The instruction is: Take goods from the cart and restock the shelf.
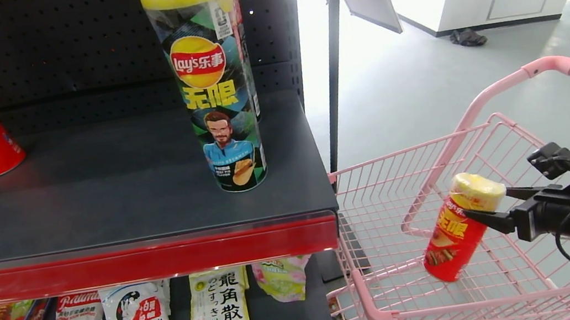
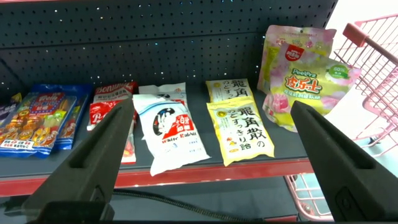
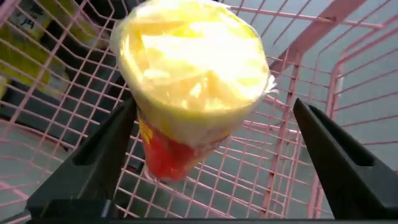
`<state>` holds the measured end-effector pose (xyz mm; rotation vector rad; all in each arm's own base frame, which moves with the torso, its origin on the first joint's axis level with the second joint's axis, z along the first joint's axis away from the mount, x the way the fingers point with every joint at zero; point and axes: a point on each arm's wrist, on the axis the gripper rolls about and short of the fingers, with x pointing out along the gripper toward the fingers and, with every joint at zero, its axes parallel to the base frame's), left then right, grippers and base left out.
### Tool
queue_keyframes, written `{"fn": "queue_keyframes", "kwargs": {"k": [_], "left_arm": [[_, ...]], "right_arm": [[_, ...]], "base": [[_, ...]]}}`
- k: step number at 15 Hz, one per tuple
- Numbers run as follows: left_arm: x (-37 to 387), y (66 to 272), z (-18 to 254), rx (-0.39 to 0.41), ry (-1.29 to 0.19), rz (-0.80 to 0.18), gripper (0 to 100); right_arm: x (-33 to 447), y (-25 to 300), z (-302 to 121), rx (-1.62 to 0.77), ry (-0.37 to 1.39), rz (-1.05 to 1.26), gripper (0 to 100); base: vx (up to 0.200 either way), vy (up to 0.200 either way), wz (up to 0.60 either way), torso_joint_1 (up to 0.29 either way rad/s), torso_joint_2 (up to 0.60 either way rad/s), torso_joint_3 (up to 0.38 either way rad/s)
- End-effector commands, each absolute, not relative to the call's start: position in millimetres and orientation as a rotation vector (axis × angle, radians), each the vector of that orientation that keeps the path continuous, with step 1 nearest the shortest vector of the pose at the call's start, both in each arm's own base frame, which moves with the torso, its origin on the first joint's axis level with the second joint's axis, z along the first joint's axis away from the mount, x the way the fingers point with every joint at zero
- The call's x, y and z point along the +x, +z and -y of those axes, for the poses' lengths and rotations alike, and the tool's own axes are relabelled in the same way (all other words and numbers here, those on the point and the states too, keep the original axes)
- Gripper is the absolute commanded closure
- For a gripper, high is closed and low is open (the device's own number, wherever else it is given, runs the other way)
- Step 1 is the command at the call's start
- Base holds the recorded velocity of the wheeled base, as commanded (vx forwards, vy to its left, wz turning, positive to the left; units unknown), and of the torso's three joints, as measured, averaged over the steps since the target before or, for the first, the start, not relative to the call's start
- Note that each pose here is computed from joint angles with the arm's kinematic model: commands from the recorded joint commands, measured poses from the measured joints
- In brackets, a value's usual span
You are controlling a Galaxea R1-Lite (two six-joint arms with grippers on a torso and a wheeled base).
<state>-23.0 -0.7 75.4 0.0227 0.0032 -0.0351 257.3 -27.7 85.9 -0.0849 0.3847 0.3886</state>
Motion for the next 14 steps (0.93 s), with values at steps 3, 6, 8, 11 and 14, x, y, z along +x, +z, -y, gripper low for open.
{"fn": "queue_keyframes", "kwargs": {"k": [3,6,8,11,14], "left_arm": [[-22.9,75.3,0.7,0.023,-0.035,-0.004,0],[-22.9,75.3,0.7,0.023,-0.035,-0.004,0],[-22.9,75.3,0.7,0.023,-0.035,-0.004,0],[-22.9,75.3,0.7,0.023,-0.035,-0.004,0],[-22.9,75.3,0.7,0.023,-0.035,-0.004,0]], "right_arm": [[250.1,91.6,-8.5,-0.018,0.385,-0.406,0],[245.2,87.3,-16.4,-0.018,0.418,-0.429,0],[239.8,82.8,-19.6,-0.019,0.434,-0.453,0],[243.2,85.8,-13.4,-0.01,0.424,-0.434,0],[246.4,88.0,5.8,0.008,0.449,-0.394,0]], "base": [[0.0,0.0,0.0,0.0,0.0,0.0],[0.0,0.0,0.0,0.0,0.0,0.0],[0.0,0.0,0.0,0.0,0.0,0.0],[0.0,0.0,0.0,0.0,0.0,0.0],[0.0,0.0,0.0,0.0,0.0,0.0]]}}
